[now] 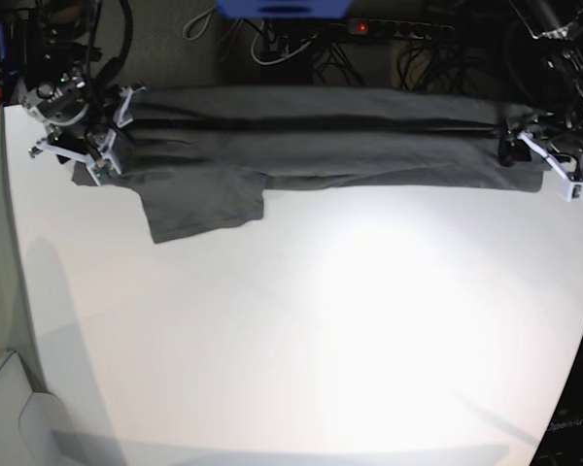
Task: Layout the t-shirt on the table in an organized manner, then fold the t-shirt properly
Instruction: 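Lower the folded edge with both grippers and release, then grasp the protruding sleeve with the right gripper and tuck it under the fold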
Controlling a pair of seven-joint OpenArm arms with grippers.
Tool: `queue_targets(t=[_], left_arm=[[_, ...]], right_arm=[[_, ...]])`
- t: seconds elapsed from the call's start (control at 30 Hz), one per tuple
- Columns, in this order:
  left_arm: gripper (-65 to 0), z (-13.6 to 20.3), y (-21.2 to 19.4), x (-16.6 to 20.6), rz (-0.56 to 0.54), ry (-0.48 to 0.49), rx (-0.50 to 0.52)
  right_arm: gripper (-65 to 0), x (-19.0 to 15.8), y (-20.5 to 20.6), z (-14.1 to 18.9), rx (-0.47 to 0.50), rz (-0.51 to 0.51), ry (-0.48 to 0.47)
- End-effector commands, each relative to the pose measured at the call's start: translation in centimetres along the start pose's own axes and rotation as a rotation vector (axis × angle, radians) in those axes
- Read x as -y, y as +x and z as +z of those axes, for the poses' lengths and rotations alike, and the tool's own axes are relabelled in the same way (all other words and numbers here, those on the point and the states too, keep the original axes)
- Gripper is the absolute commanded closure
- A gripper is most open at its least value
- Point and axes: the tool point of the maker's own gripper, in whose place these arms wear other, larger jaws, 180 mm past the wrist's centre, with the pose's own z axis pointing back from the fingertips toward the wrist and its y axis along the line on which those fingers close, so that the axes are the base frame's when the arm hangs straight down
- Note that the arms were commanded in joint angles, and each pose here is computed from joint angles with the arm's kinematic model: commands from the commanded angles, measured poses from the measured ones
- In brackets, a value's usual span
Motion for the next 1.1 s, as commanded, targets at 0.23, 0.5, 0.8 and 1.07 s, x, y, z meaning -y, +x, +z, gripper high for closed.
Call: queue_targets(t=[0.23,0.5,0.8,1.07], left_arm=[[-54.8,-0.5,-0.4,-0.8,0.039,-0.009,-0.006],[-54.8,-0.6,0.2,-0.7,0.039,-0.011,0.037],[-54.8,-0.6,0.2,-0.7,0.039,-0.011,0.036],[-54.8,-0.6,0.2,-0.7,0.039,-0.011,0.036]], right_arm=[[-32.6,3.9,4.2,2.6,0.121,0.055,-0.126],[-32.6,7.8,5.7,3.3,0.061,0.068,-0.220],[-32.7,5.1,11.5,2.3,0.133,0.182,-0.155],[-32.7,2.1,16.5,-2.7,0.086,0.199,-0.008]])
